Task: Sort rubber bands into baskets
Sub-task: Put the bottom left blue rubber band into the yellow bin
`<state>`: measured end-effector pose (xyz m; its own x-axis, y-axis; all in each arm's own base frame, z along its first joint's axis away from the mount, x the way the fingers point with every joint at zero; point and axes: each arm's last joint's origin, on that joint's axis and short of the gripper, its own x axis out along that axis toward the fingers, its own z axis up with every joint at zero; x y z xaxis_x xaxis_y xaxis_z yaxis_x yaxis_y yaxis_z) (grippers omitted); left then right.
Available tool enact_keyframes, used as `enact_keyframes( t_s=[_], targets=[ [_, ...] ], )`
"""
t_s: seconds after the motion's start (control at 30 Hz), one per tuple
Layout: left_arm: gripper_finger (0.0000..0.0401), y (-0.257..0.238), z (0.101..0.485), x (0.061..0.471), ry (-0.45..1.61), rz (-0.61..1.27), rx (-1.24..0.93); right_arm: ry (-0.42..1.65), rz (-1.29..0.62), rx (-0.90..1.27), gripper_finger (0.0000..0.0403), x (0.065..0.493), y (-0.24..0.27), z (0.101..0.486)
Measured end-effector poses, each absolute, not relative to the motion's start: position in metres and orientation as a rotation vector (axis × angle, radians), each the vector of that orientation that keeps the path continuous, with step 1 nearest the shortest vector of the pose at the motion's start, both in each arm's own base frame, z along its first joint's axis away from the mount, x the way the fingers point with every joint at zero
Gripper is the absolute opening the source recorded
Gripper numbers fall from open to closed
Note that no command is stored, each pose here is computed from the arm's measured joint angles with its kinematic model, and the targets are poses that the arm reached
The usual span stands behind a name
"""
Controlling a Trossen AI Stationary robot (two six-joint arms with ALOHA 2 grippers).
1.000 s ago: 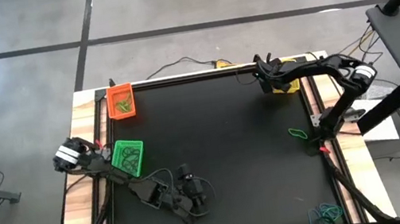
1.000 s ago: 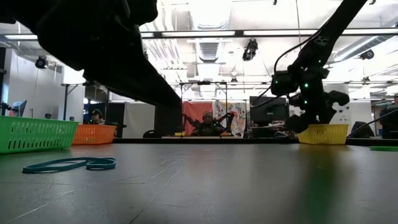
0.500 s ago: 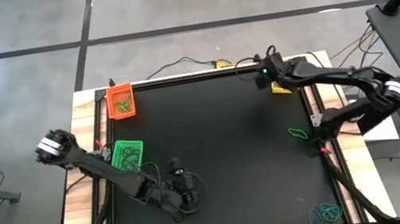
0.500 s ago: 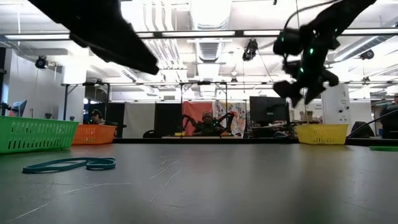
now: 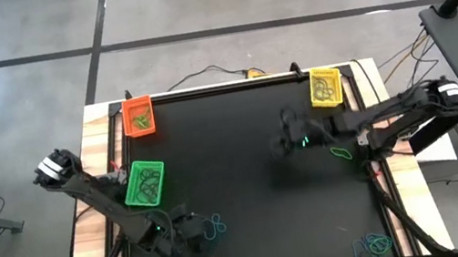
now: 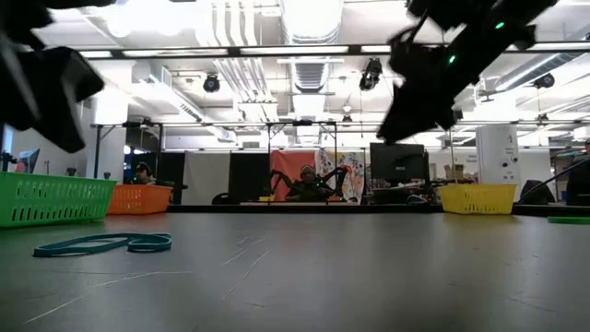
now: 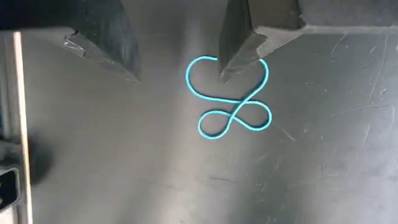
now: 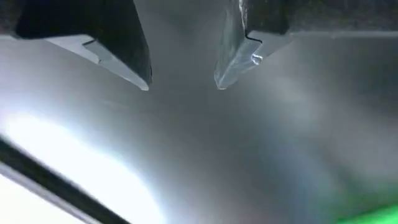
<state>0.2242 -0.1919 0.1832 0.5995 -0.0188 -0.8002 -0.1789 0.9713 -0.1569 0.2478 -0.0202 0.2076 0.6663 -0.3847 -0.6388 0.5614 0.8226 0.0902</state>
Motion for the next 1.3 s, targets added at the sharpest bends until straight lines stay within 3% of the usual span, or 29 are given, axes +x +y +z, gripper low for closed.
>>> enact_keyframes(
  t_s=[0.23, 0.63, 0.87, 1.07, 1.3],
  targets=[
    [0.0198, -0.197, 0.157, 0.230, 0.874, 0.241, -0.186, 0.480, -0.255, 0.205, 0.0168, 0.255, 0.043, 0.204],
    [0.0272, -0.185, 0.114, 0.259, 0.813, 0.390, -0.118, 0.466, -0.193, 0.159, 0.0168, 0.247, 0.075, 0.205],
    [0.0276, -0.188, 0.097, 0.259, 0.789, 0.445, -0.091, 0.471, -0.179, 0.152, 0.0164, 0.246, 0.078, 0.205],
    [0.0224, -0.191, 0.087, 0.258, 0.798, 0.474, -0.165, 0.476, -0.178, 0.146, 0.0160, 0.246, 0.078, 0.204],
    [0.0090, -0.193, 0.080, 0.255, 0.782, 0.498, -0.207, 0.478, -0.181, 0.160, 0.0155, 0.246, 0.078, 0.204]
  ],
)
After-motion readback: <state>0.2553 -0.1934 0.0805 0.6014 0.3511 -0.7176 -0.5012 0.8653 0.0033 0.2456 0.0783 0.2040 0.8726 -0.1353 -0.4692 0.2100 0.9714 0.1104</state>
